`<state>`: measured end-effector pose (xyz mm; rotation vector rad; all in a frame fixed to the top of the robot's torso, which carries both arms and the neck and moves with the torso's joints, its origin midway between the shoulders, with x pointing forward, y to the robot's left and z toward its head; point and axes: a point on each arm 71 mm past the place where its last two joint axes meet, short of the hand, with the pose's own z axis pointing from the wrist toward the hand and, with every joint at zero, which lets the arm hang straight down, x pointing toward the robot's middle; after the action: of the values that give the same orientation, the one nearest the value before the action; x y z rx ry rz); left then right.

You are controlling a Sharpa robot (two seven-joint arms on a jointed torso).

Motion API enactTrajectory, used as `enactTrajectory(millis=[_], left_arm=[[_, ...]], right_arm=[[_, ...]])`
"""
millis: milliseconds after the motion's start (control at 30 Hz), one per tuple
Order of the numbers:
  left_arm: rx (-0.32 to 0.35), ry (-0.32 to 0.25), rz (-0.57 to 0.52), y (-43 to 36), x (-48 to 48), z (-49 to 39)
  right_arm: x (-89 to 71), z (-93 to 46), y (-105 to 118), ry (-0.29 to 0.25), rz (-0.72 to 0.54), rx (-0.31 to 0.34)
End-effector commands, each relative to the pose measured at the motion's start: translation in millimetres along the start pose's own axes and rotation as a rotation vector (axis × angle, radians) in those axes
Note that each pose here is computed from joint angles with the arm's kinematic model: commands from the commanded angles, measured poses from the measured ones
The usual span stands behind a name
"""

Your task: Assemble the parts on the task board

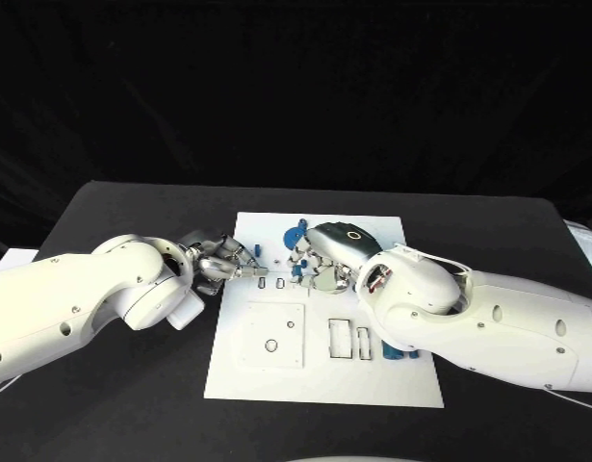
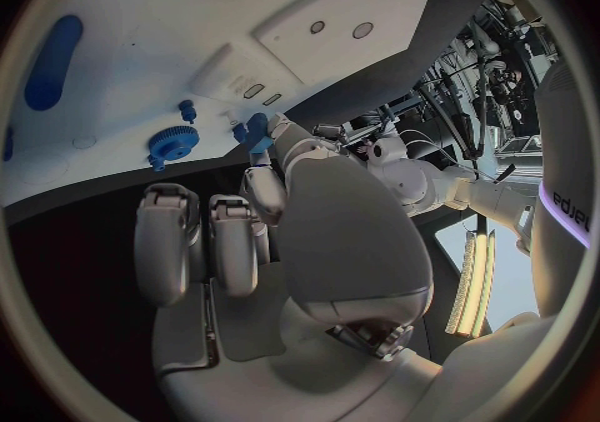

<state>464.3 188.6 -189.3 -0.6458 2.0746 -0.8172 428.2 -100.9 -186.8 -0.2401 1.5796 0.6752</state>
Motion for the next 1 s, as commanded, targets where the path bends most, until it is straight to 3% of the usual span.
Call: enactTrajectory(millis=[33,300,600,1000], left_arm=[[0.001,-0.016,-0.011,0.6,-2.7,-2.6],[0.003,-0.029,-0.032,3.1,-9.6,-8.9],[0.011,-0.039,-0.075,0.8,-16.1,-17.0],[0.017,-0.039,-0.079,-2.4,-17.5,-17.3]], right_arm=[[5.6,4.8,-2,0.042,-0.045,0.014],[14.0,14.2,-5,0.071,-0.077,0.032],[24.1,22.6,-1,0.106,-0.099,0.032],[28.9,25.9,2,0.130,-0.109,0.032]])
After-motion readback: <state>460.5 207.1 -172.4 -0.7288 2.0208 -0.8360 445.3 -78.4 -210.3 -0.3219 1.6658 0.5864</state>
